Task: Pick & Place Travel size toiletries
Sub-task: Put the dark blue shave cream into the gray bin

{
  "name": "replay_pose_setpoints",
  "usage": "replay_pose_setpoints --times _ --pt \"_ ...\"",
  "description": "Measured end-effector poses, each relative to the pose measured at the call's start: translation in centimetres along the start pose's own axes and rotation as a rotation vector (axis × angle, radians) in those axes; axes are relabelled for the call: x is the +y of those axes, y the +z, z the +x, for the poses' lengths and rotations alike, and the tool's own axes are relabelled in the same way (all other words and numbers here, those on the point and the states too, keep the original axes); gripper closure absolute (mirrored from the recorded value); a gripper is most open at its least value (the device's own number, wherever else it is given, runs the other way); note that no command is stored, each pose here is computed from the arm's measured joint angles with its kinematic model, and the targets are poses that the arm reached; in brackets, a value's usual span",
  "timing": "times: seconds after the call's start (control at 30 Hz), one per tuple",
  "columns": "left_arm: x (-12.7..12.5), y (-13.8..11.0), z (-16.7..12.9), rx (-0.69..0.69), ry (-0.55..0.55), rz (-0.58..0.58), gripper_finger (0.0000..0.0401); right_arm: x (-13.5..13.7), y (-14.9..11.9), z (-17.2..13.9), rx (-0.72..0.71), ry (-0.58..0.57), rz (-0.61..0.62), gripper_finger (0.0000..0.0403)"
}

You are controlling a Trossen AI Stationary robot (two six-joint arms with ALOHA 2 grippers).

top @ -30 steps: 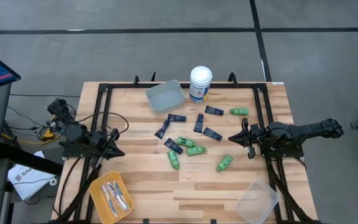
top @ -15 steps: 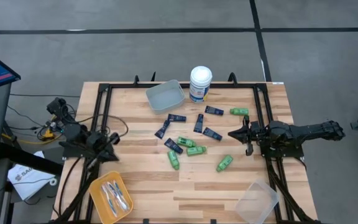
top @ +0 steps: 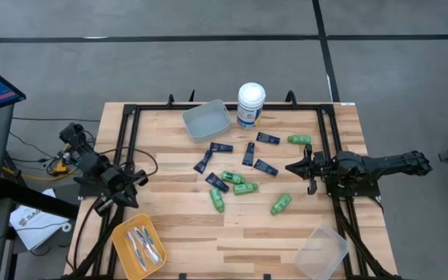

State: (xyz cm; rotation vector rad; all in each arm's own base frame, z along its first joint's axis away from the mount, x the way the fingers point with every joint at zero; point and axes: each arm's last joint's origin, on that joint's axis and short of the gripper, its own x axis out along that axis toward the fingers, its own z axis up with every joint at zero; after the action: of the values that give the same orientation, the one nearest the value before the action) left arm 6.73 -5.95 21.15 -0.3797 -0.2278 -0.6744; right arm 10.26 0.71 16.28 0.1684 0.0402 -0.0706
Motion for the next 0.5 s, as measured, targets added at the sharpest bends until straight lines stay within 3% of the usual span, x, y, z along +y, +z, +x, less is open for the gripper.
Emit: replay_pose_setpoints --times 0.17,0.37,0.5 --pt "-0.4 1.6 0.1 -0.172 -0.025 0.005 0.0400 0.0 0.0 0.0 0.000 0.000 0.000 0.0397" --pt "-0.5 3.9 -0.1 -0.437 0.128 0.211 0.0400 0.0 0.0 0.0 0.000 0.000 0.000 0.0397" --pt "-0.7 5.1 -0.2 -0.573 0.192 0.438 0.0400 0.0 0.0 0.0 0.000 0.000 0.000 0.0397"
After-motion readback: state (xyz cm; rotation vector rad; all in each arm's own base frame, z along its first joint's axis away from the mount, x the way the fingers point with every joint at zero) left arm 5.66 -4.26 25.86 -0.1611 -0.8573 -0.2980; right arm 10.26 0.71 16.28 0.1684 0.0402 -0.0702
